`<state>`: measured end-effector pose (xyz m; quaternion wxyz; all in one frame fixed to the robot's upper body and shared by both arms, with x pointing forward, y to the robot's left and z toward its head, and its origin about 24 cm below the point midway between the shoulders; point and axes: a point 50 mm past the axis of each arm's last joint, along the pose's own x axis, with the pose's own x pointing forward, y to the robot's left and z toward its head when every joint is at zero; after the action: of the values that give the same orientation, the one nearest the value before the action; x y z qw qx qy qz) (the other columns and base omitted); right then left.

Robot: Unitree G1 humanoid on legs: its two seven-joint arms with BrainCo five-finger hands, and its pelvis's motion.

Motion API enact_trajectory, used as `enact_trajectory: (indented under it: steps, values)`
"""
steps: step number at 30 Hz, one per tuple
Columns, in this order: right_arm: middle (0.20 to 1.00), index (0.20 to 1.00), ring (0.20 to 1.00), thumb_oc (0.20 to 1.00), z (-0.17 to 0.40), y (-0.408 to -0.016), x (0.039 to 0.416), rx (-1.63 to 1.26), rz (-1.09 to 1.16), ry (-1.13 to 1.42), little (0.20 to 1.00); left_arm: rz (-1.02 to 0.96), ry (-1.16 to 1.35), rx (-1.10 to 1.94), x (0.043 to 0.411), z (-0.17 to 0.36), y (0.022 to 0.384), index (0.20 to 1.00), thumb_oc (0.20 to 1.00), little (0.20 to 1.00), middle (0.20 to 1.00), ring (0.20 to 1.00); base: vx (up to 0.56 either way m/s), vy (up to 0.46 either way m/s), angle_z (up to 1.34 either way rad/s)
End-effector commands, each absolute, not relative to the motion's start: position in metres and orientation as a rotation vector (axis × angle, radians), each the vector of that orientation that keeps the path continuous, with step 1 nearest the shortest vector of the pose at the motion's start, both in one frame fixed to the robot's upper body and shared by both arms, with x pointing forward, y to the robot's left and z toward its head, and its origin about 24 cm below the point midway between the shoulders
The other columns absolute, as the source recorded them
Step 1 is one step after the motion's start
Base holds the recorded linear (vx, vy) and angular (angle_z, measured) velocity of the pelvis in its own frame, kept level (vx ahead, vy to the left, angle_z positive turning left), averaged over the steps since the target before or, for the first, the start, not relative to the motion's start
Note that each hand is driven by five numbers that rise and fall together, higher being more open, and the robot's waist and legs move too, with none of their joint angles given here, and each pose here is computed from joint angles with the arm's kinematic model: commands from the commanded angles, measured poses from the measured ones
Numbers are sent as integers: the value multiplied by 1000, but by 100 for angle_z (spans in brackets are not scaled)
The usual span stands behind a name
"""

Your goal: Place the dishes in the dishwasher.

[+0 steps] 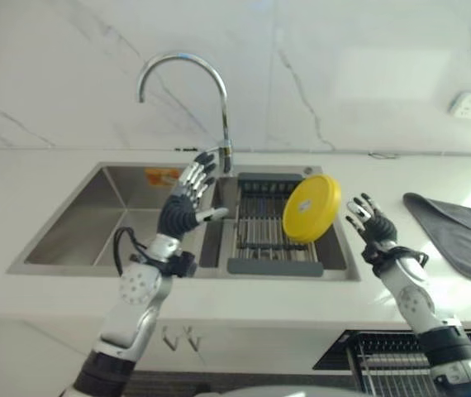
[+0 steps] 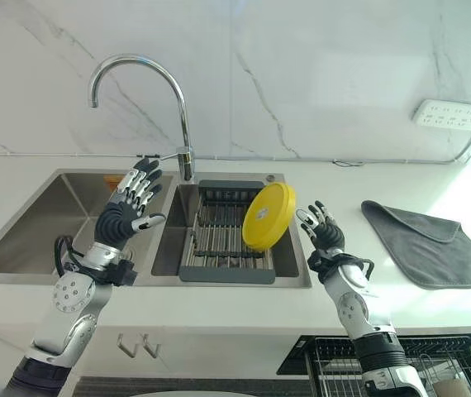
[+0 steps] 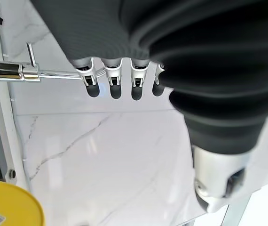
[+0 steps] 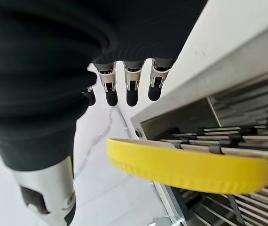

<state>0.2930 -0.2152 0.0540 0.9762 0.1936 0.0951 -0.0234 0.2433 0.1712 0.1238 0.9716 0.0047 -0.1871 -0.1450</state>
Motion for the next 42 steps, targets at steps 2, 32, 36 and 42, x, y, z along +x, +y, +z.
enact_trajectory:
  steps: [2,32,36,42]
  values:
    - [1000,1000,1000,1000,101,-215,321,464,-23,31,1000,-314,-509,18,258,157,170,1000,1000,1000,1000,1000,0,0,0]
    - [1000,1000,1000,1000,94,-211,337,427,17,147,1000,-308,-477,25,261,156,171,1000,1000,1000,1000,1000,6,0,2]
    - [1000,1000,1000,1000,94,-208,337,426,24,148,1000,-308,-475,24,261,156,171,1000,1000,1000,1000,1000,0,0,0]
    - [1000,1000,1000,1000,94,-205,338,426,32,154,1000,-308,-470,24,260,156,172,1000,1000,1000,1000,1000,24,6,1]
